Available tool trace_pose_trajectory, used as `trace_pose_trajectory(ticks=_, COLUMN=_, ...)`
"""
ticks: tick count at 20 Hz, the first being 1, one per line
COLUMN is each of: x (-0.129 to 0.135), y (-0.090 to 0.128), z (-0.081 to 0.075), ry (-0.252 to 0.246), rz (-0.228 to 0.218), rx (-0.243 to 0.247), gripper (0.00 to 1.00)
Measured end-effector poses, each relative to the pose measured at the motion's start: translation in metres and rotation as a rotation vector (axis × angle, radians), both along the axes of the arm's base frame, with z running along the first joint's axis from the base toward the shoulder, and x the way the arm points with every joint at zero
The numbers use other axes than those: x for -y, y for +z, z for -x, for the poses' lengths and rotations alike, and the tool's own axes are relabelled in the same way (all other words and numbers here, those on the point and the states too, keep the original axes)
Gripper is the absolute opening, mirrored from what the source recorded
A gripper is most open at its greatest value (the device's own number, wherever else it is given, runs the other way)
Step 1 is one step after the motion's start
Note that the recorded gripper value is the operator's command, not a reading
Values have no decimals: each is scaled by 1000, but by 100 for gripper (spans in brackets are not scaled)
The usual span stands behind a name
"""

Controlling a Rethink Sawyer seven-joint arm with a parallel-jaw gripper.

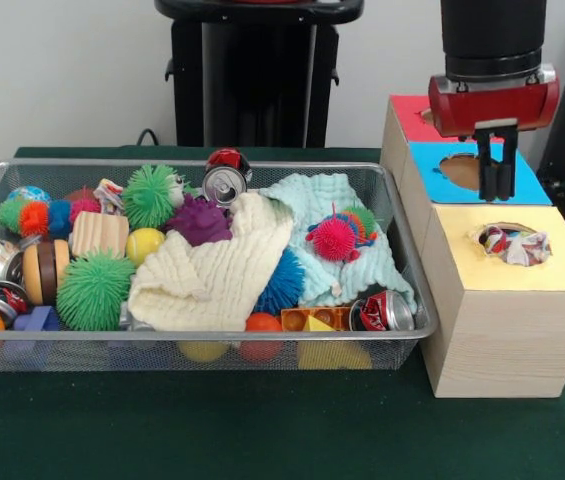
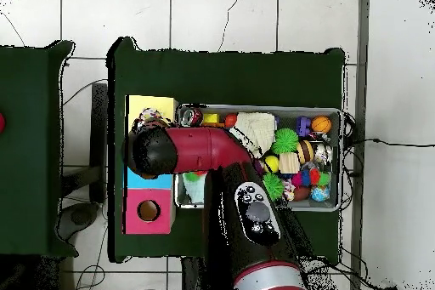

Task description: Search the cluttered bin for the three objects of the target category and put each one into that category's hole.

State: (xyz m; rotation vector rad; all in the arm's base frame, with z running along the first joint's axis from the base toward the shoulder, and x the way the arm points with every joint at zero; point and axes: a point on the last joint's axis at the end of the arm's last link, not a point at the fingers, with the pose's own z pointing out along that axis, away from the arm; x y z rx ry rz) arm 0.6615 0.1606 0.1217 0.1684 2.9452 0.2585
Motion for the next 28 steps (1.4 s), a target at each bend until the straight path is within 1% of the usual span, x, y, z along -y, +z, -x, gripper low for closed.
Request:
trace_pose_trajectory(ticks=2, x=-4, y=-3, z=3, ry=10, rz=9, rx=-15, gripper=0)
trace_pose_trajectory(ticks=3, x=-12, y=-11, z=7, ry=30, rz=27, rx=-32, gripper=0)
trace_pose_trajectory(ticks=5, x=-18, y=-18, z=9, ry=46, rz=40, rx=-39, gripper=0)
trace_pose_trajectory(ticks=8, x=-33, y=-37, z=12, ry=85, rz=67, rx=-49, gripper=0)
trace_pose_trajectory(ticks=11, x=-41, y=-38, z=5, ry=104, rz=98, rx=-38, gripper=0)
trace_pose_trajectory(ticks=13, x=-44, y=-39, z=1, ry=111, rz=114, rx=-41, gripper=0)
trace_pose_trajectory(ticks=16, x=-45, y=-41, z=-2, ry=113, rz=123, rx=-41, gripper=0)
trace_pose_trajectory(ticks=17, x=-44, y=-43, z=-4, ry=112, rz=126, rx=-40, gripper=0)
trace_pose_trajectory(ticks=18, x=-42, y=-51, z=-4, ry=110, rz=129, rx=-47, gripper=0)
trace_pose_trajectory(ticks=21, x=-41, y=-58, z=-2, ry=108, rz=130, rx=-56, gripper=0)
trace_pose_trajectory(ticks=28, x=-41, y=-75, z=-3, ry=104, rz=125, rx=-26, gripper=0)
